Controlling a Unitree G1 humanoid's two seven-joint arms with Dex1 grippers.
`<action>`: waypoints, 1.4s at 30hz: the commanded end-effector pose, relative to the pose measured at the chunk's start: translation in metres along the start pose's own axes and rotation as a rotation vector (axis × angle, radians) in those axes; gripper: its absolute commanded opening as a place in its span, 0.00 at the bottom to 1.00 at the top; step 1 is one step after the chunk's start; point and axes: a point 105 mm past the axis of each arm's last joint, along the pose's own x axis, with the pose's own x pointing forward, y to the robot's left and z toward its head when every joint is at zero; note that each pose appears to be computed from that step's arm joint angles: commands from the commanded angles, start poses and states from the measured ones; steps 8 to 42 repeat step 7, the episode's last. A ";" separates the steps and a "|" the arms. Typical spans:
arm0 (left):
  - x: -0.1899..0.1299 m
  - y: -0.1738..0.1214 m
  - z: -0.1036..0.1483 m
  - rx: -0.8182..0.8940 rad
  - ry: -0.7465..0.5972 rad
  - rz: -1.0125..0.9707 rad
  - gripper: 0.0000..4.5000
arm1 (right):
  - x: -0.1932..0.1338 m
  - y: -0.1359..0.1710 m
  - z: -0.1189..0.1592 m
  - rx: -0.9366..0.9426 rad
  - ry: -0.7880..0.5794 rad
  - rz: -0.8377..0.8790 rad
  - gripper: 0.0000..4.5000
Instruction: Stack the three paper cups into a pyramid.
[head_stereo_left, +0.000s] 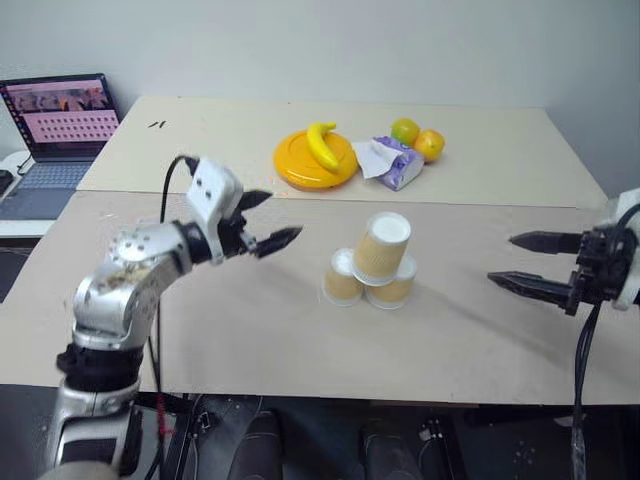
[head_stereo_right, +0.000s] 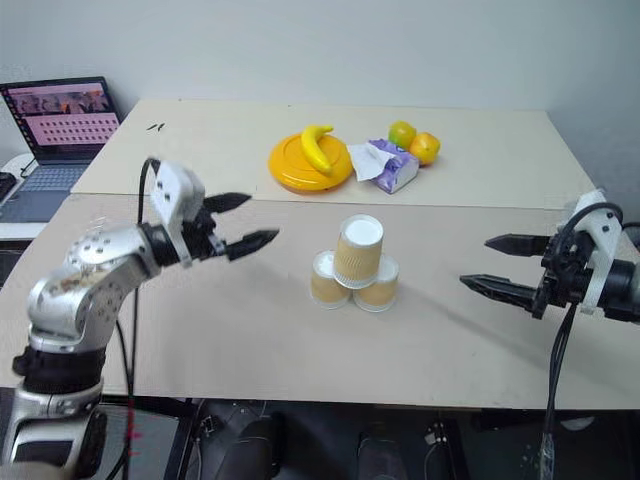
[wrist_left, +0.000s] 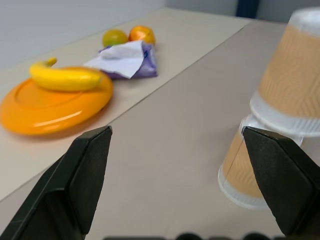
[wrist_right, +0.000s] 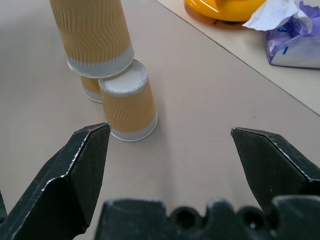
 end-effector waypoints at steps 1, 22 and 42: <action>-0.008 -0.001 0.000 0.014 -0.041 0.068 0.99 | -0.003 -0.006 0.000 -0.032 -0.022 -0.053 1.00; -0.012 0.008 -0.024 -0.028 -0.025 0.154 0.99 | 0.008 -0.007 0.001 -0.023 -0.066 -0.072 1.00; -0.012 0.008 -0.024 -0.028 -0.025 0.154 0.99 | 0.008 -0.007 0.001 -0.023 -0.066 -0.072 1.00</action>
